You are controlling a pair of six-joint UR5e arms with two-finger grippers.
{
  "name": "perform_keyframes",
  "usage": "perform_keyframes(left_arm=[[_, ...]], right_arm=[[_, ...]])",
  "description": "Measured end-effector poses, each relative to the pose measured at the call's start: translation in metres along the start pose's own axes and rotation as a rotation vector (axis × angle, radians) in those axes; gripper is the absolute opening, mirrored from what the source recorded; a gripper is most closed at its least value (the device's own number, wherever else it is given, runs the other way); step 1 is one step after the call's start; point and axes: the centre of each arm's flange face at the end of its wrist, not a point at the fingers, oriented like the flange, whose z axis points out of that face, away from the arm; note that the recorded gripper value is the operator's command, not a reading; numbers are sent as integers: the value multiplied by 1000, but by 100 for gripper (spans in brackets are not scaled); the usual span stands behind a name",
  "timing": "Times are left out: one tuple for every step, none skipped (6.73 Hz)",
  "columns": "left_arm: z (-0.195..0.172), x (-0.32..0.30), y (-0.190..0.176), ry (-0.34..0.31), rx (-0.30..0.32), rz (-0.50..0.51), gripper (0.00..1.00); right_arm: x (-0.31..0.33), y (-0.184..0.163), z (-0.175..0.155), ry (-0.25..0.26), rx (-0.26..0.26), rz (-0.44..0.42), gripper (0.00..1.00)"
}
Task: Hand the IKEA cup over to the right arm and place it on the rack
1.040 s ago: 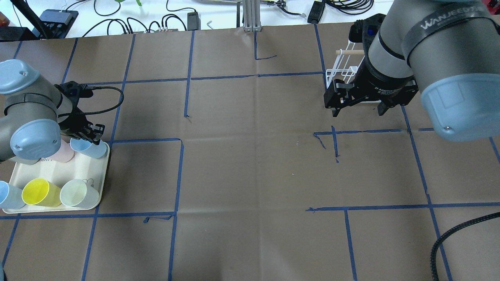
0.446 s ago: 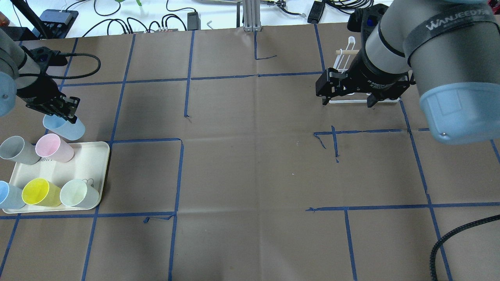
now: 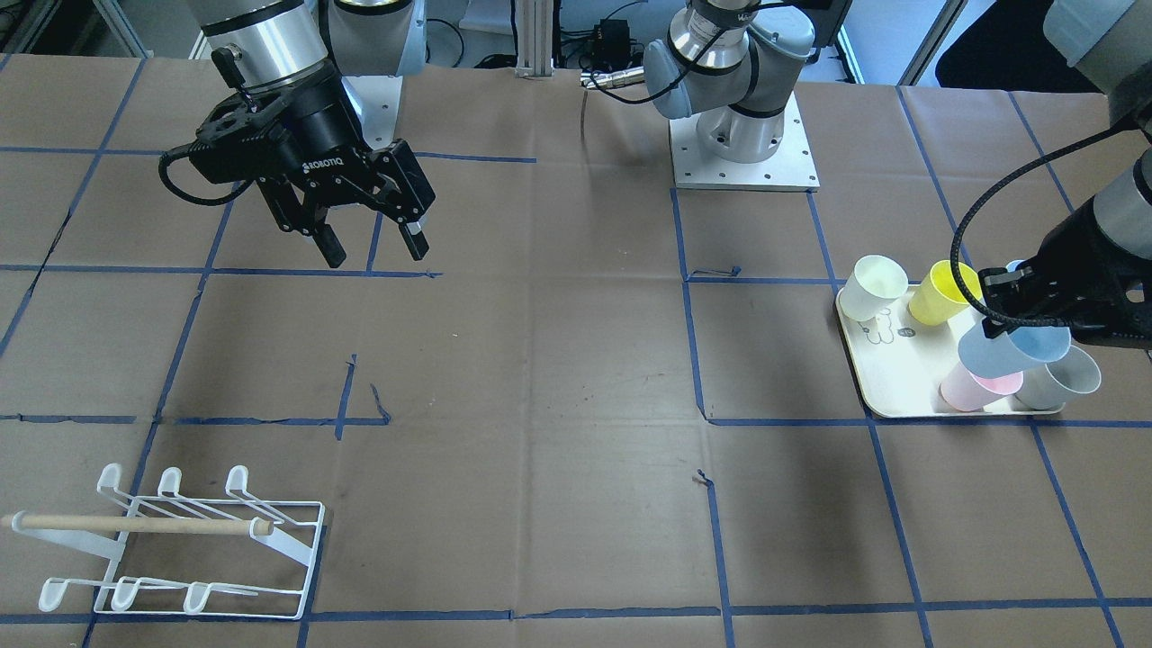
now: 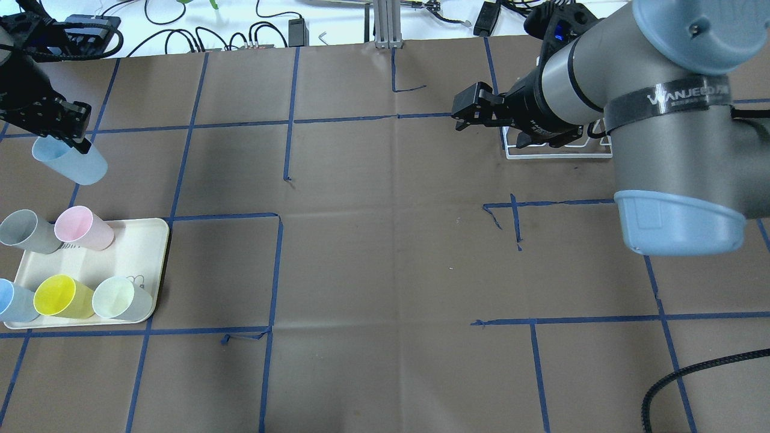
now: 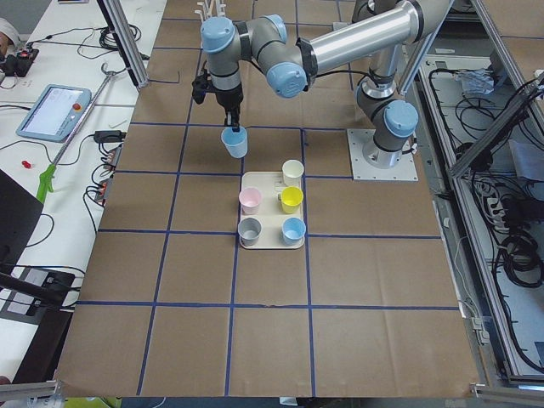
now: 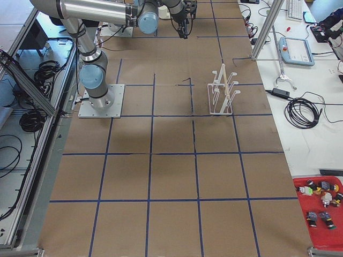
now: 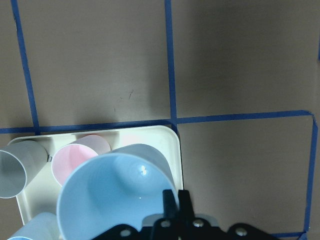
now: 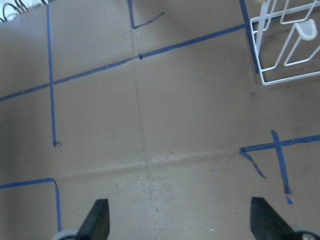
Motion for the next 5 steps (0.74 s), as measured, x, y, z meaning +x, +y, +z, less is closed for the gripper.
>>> perform_keyframes(left_arm=[[-4,21,-10,42,55,34,0],[-3,41,-19,122,134,68,0],[4,57,-23,199,202,114,0],[13,70,-22,258,277,172,0],[19,84,-20,326,374,237,0]], right_arm=[[-3,3,3,-65,38,58,100],[-8,8,8,-179,97,155,100],[-8,11,14,-256,149,217,100],[-7,13,24,-325,195,279,100],[-6,14,36,-399,223,348,100]])
